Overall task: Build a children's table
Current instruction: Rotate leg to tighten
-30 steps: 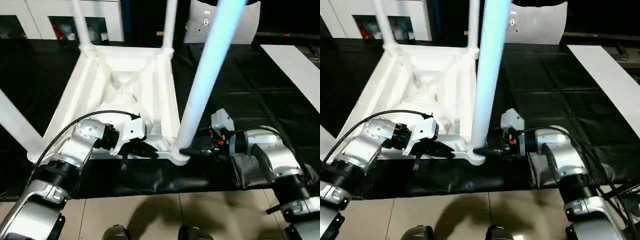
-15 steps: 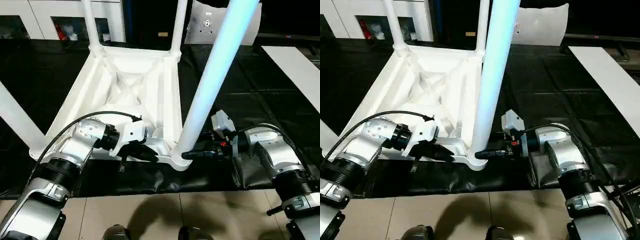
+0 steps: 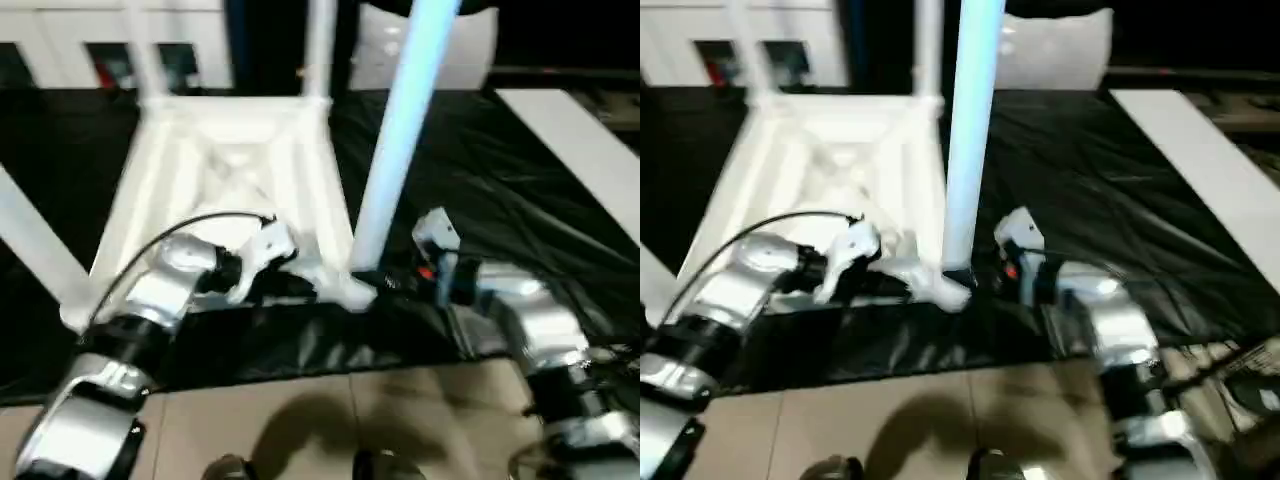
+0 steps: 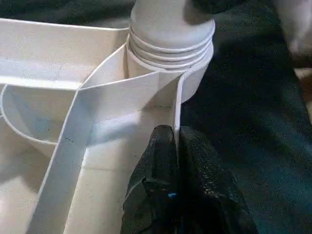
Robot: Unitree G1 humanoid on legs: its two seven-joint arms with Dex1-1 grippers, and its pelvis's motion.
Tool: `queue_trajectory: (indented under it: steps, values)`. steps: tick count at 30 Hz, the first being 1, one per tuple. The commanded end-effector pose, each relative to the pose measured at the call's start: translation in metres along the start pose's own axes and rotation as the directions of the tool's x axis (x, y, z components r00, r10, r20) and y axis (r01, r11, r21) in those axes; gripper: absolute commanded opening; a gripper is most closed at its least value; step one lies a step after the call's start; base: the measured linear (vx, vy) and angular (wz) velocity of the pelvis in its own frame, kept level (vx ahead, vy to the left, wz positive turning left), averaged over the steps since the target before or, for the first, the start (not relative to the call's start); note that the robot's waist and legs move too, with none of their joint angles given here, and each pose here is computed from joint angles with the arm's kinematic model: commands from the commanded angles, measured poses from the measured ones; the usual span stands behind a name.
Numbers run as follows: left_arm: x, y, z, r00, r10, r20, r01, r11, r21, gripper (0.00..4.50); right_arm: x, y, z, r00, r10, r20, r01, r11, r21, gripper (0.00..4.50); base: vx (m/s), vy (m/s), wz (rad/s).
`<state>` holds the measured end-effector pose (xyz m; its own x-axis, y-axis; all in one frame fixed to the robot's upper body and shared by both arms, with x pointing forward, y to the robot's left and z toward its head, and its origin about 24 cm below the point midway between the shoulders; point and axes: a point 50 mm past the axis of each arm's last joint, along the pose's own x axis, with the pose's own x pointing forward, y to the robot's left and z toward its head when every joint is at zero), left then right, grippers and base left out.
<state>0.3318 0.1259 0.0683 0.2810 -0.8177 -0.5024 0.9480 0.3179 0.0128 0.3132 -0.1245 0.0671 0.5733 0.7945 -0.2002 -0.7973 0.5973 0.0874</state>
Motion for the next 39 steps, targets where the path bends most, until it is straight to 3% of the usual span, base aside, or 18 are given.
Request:
queue_trajectory:
  steps: [1, 4, 5, 7, 10, 11, 13, 14, 15, 16, 17, 19, 26, 30, 31, 39]
  values:
    - [0.024, -0.004, 0.039, 0.993, 0.036, 0.113, -0.040, 0.999, 0.037, 0.00, 0.034, 0.036, -0.008, 0.995, 0.089, -0.047, -0.087, 0.996, 0.032, 1.91, -0.072, 0.033, -0.18]
    - [0.028, -0.003, 0.043, 0.990, 0.072, 0.122, -0.075, 0.997, 0.019, 0.00, 0.043, 0.038, -0.007, 0.999, 0.024, -0.047, -0.022, 0.999, 0.044, 1.90, 0.000, 0.000, 0.00]
    - [0.033, -0.002, 0.048, 0.984, 0.111, 0.137, -0.111, 0.994, -0.008, 0.00, 0.053, 0.037, -0.007, 0.996, -0.073, -0.051, 0.077, 0.994, 0.077, 1.90, 0.000, 0.000, 0.00]
    - [0.033, -0.002, 0.048, 0.984, 0.111, 0.137, -0.111, 0.994, -0.008, 0.00, 0.053, 0.037, -0.007, 0.996, -0.073, -0.051, 0.077, 0.994, 0.077, 1.90, 0.000, 0.000, 0.00]
    - [0.042, -0.001, 0.057, 0.972, 0.179, 0.152, -0.175, 0.984, -0.043, 0.00, 0.071, 0.038, -0.003, 0.971, -0.233, -0.048, 0.238, 0.959, 0.156, 1.90, -0.023, -0.018, 0.04]
    - [0.044, -0.001, 0.061, 0.967, 0.201, 0.159, -0.195, 0.980, -0.050, 0.00, 0.075, 0.039, 0.002, 0.963, -0.267, -0.017, 0.266, 0.946, 0.188, 2.46, -0.069, -0.054, 0.12]
    - [0.044, 0.000, 0.062, 0.964, 0.215, 0.156, -0.209, 0.977, -0.050, 0.00, 0.075, 0.037, 0.007, 0.957, -0.288, 0.024, 0.276, 0.935, 0.221, 2.60, -0.013, -0.115, 0.03]
    - [0.040, 0.001, 0.060, 0.965, 0.219, 0.146, -0.215, 0.976, -0.039, 0.00, 0.070, 0.031, 0.012, 0.956, -0.285, 0.071, 0.267, 0.945, 0.191, 2.74, 0.002, -0.104, -0.10]
    - [0.040, 0.001, 0.059, 0.965, 0.218, 0.144, -0.215, 0.976, -0.039, 0.00, 0.069, 0.030, 0.012, 0.957, -0.282, 0.073, 0.266, 0.948, 0.178, 2.74, 0.093, 0.029, -0.47]
    - [0.036, 0.001, 0.055, 0.968, 0.212, 0.133, -0.211, 0.977, -0.029, 0.00, 0.062, 0.025, 0.010, 0.960, -0.271, 0.073, 0.264, 0.959, 0.099, 2.90, 0.126, 0.074, -0.42]
    - [0.035, 0.002, 0.053, 0.969, 0.210, 0.129, -0.209, 0.978, -0.024, 0.00, 0.059, 0.023, 0.009, 0.960, -0.271, 0.070, 0.266, 0.961, 0.071, 3.09, 0.126, 0.074, -0.42]
    - [0.032, 0.002, 0.050, 0.971, 0.205, 0.120, -0.204, 0.979, -0.019, 0.00, 0.053, 0.020, 0.007, 0.963, -0.259, 0.073, 0.256, 0.966, 0.045, 3.14, 0.032, -0.001, 0.08]
    - [0.019, 0.002, 0.033, 0.985, 0.157, 0.069, -0.158, 0.987, 0.019, 0.00, 0.022, 0.000, 0.004, 0.981, -0.179, 0.072, 0.184, 0.981, -0.061, 3.92, 0.020, -0.002, 0.04]
    - [0.008, 0.002, 0.021, 0.995, 0.100, 0.021, -0.101, 0.993, 0.058, 0.00, 0.004, -0.013, 0.009, 0.994, -0.094, 0.062, 0.101, 0.986, -0.131, 4.18, 0.041, -0.014, 0.08]
    - [0.001, 0.002, 0.015, 0.999, 0.047, -0.017, -0.045, 0.994, 0.104, 0.00, -0.007, -0.017, 0.014, 0.999, -0.003, 0.045, 0.011, 0.984, -0.175, 4.30, 0.068, -0.029, 0.10]
    - [-0.012, -0.009, 0.005, 0.977, -0.184, -0.109, 0.204, 0.953, 0.222, 0.00, -0.021, -0.015, 0.021, 0.966, 0.257, -0.005, -0.251, 0.943, -0.220, 4.30, 0.017, -0.008, 0.02]
